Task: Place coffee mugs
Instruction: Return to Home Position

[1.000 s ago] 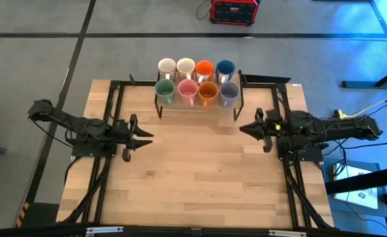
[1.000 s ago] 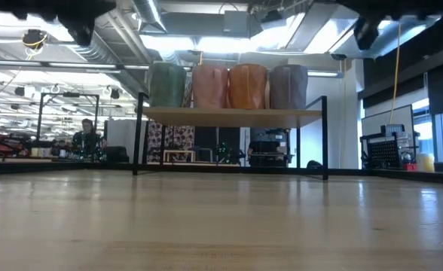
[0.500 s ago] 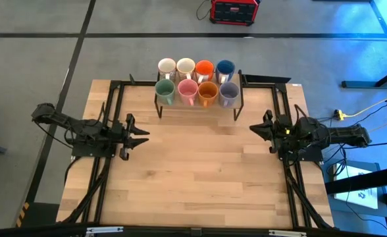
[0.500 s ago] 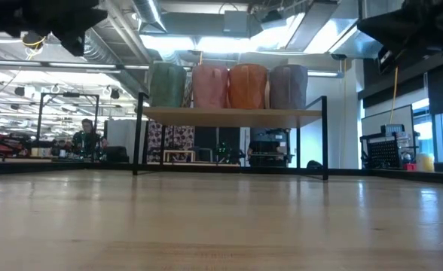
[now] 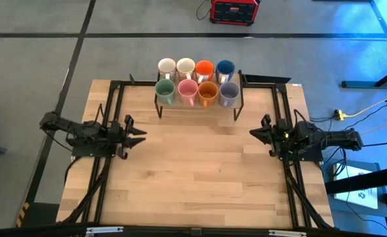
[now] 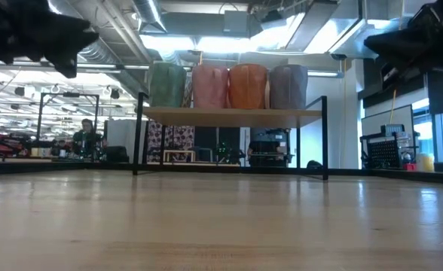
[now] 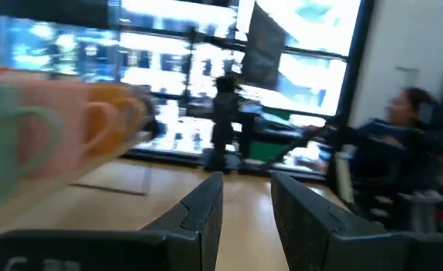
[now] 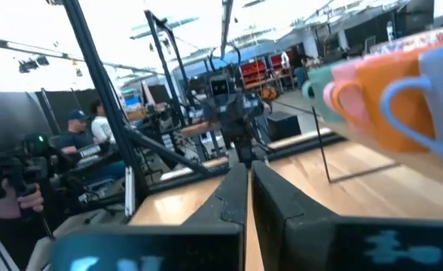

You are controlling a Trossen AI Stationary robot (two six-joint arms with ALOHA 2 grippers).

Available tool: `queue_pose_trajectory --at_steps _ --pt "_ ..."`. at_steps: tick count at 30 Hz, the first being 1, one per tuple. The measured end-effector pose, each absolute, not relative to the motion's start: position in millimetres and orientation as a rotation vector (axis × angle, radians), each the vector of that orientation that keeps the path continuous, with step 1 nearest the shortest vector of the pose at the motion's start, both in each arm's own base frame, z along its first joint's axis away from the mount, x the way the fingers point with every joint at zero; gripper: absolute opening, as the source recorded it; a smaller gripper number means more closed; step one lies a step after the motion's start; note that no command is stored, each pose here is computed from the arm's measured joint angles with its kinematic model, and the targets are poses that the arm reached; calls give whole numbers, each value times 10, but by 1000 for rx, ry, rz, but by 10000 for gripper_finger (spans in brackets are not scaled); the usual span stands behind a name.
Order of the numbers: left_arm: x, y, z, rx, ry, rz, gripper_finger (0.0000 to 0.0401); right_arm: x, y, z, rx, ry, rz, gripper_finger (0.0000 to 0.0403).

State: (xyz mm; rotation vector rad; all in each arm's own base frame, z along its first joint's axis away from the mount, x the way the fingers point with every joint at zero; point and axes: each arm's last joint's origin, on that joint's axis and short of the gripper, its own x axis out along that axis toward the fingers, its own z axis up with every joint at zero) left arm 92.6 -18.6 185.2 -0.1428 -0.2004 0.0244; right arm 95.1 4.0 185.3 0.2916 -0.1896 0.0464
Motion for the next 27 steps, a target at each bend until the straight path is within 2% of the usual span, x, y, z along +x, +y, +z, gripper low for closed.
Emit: queue_pose_trajectory --at_steps 7,16,27 --pt "941 -103 1820 -159 -177 122 108 958 41 1823 278 -173 44 7" --pt "959 -132 1702 -191 -50 4 108 972 30 1699 332 -51 -11 7" --pt "961 -104 1707 -160 -61 101 108 972 10 1701 340 -63 -79 7"
